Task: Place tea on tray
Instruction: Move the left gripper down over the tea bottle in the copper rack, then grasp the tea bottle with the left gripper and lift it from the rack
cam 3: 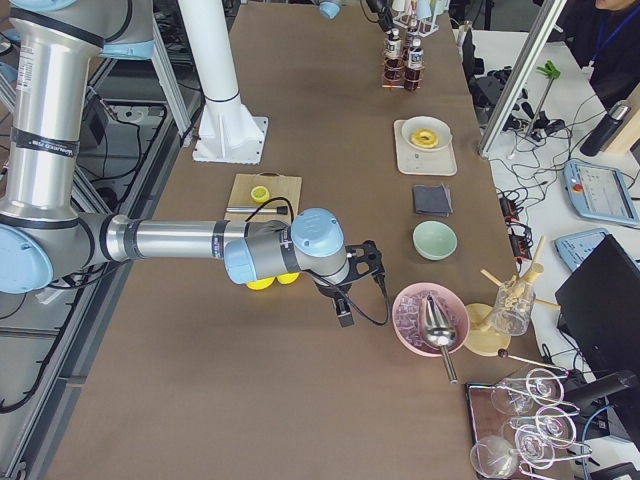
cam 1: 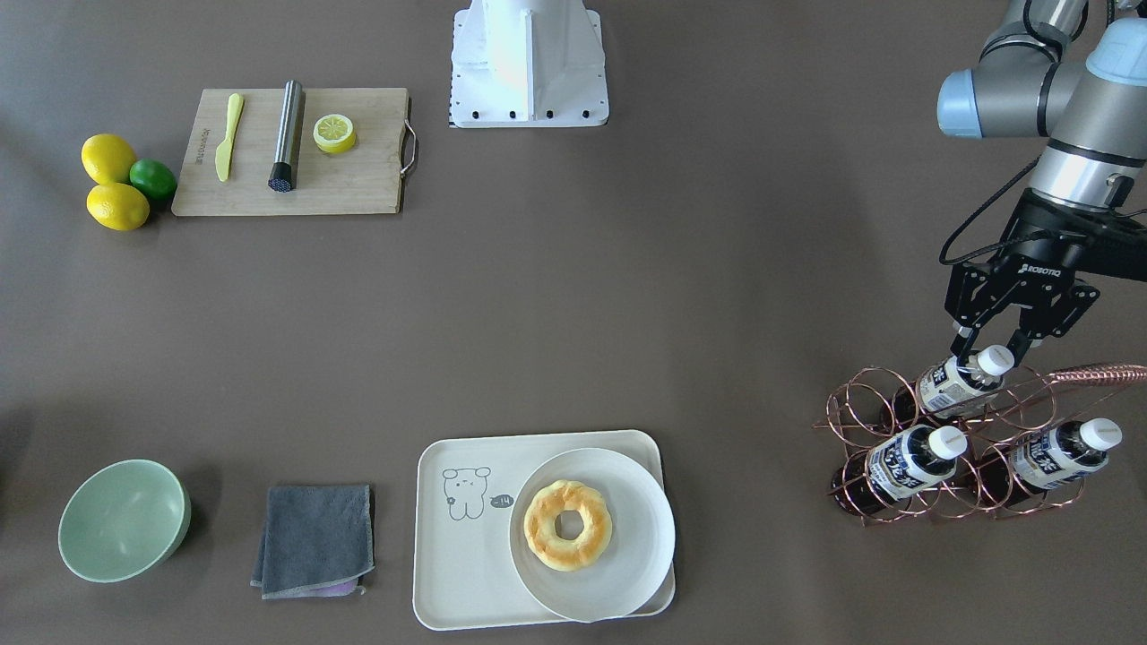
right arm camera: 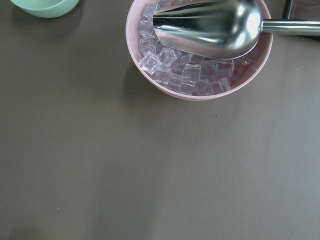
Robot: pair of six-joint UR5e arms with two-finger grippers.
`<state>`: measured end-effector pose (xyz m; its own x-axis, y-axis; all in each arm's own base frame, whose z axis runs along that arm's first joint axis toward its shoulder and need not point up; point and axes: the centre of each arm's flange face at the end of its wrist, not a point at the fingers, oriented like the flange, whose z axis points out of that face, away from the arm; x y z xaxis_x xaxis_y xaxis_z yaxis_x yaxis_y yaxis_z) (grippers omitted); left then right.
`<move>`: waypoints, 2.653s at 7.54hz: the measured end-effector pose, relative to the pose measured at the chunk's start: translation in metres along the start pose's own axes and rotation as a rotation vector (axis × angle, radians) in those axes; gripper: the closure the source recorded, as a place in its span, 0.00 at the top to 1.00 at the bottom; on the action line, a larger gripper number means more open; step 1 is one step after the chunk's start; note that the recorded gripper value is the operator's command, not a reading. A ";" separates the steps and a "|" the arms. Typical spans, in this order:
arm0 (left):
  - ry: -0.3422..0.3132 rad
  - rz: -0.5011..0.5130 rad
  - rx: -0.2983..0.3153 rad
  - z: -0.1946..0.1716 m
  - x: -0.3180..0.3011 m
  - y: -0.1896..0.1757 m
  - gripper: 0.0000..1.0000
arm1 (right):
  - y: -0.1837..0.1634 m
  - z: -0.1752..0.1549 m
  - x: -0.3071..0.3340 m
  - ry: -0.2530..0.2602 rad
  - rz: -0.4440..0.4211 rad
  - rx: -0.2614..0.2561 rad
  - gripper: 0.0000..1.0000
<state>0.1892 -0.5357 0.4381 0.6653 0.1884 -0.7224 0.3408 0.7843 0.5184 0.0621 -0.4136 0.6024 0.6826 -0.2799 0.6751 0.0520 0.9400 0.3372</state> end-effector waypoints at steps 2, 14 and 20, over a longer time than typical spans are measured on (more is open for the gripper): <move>-0.014 0.022 0.006 -0.001 -0.007 -0.003 0.62 | 0.000 0.000 0.000 0.000 -0.001 0.001 1.00; -0.024 -0.004 0.013 -0.051 -0.010 -0.052 0.00 | -0.001 -0.001 -0.001 0.000 -0.002 0.003 1.00; 0.026 0.031 -0.063 -0.141 0.041 -0.117 0.00 | -0.003 -0.003 -0.003 0.003 -0.013 0.012 1.00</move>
<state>0.0828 -0.5359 0.2833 0.6569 0.2283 -0.7186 0.2769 0.8134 0.5115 0.0622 -0.4150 0.5980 0.6840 -0.2920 0.6686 0.0528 0.9338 0.3538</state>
